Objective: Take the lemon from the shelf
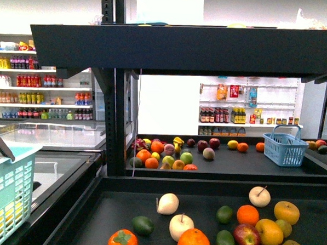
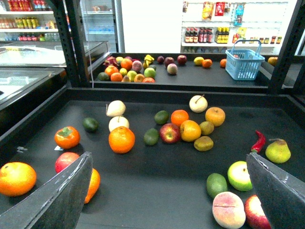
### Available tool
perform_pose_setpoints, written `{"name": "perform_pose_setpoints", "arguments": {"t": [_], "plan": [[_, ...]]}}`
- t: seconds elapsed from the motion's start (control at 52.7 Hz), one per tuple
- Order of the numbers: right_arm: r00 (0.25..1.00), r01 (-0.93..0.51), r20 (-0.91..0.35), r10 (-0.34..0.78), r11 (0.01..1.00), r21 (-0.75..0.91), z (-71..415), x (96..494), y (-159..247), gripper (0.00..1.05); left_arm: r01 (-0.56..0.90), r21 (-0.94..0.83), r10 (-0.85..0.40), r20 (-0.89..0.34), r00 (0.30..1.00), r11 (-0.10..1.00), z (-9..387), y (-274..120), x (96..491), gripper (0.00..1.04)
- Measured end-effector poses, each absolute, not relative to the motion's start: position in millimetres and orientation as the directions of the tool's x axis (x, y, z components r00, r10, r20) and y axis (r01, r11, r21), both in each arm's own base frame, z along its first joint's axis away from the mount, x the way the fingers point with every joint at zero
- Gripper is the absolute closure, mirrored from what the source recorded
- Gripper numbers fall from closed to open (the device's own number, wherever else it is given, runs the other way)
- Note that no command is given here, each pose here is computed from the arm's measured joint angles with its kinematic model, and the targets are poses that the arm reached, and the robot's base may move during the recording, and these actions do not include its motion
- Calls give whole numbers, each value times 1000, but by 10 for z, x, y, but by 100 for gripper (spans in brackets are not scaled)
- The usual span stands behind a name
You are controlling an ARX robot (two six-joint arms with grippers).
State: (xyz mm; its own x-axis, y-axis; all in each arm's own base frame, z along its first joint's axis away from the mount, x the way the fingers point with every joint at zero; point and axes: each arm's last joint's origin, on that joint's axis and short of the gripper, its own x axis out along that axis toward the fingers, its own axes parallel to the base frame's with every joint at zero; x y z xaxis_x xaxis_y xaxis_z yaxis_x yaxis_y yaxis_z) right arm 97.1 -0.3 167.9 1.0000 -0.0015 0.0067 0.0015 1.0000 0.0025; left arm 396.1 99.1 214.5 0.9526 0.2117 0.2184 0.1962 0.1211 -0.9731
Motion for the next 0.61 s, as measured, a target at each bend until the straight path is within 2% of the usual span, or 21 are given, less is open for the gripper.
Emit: {"name": "perform_pose_setpoints", "arguments": {"t": [0.19,0.304,0.418,0.513,0.608], "plan": [[1000,2,7,-2,1000,2,1679,971,-3,8,83,-986,220,114,969,143,2211,1055,3821,8],[1000,2,7,-2,1000,2,1679,971,-3,8,-41,-972,234,14,972,230,2348,1079,3667,8],[1000,1,7,-1,1000,2,1679,971,-3,8,-135,-916,232,-47,972,378,2540,1013,3451,8],[1000,2,7,-2,1000,2,1679,971,-3,8,-222,-750,252,-76,965,624,2802,848,3096,8],[1000,2,7,-2,1000,2,1679,971,-3,8,-227,-560,241,-51,969,797,2997,686,2728,8]]}}
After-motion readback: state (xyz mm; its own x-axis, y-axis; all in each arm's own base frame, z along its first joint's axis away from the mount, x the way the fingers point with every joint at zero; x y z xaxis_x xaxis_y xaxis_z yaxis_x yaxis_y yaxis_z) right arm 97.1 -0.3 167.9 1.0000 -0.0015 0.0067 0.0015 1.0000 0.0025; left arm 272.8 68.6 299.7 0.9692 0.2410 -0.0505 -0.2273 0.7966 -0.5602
